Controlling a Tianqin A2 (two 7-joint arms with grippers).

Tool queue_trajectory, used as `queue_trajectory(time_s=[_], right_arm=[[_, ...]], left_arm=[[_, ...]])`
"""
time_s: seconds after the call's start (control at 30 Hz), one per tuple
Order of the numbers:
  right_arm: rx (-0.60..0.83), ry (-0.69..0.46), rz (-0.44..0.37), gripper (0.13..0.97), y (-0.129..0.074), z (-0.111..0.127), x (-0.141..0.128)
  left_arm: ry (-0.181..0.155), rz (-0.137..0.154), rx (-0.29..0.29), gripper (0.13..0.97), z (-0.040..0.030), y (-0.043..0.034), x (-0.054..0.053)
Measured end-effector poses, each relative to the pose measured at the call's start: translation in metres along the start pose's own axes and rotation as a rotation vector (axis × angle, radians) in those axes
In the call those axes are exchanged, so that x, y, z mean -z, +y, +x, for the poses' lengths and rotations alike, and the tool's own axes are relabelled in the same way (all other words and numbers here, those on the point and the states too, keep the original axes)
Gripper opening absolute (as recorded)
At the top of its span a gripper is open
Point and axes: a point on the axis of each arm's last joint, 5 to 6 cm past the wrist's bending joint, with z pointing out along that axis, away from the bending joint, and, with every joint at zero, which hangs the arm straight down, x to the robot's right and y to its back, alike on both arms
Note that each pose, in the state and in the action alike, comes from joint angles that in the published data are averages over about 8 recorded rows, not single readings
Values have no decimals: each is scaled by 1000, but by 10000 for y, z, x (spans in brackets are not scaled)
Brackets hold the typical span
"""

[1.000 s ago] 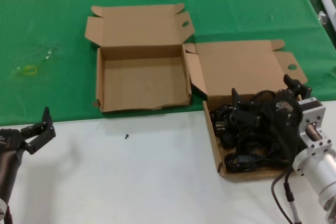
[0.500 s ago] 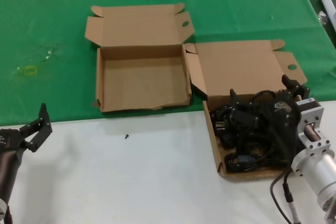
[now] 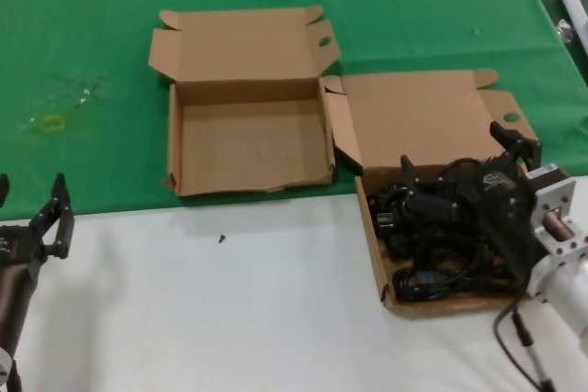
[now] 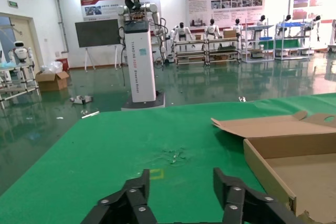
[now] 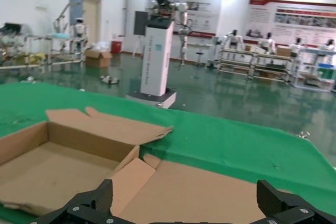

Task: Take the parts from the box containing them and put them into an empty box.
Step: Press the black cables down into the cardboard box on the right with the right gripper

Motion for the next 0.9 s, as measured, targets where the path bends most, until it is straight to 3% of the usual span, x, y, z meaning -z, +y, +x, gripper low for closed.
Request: queue_trajectory(time_s=[0.37, 0.5, 0.77, 0.9], right_arm=[[246, -162, -22, 966, -168, 539, 47], [379, -261, -27, 966, -277, 778, 57], [655, -467, -35, 966, -531, 1220, 2], [779, -554, -29, 966, -646, 1387, -57]], left_arm=[[0, 0, 0, 314, 0, 0, 0], [0, 0, 0, 314, 0, 0, 0], [0, 0, 0, 193, 0, 0, 0], [0, 0, 0, 175, 0, 0, 0]])
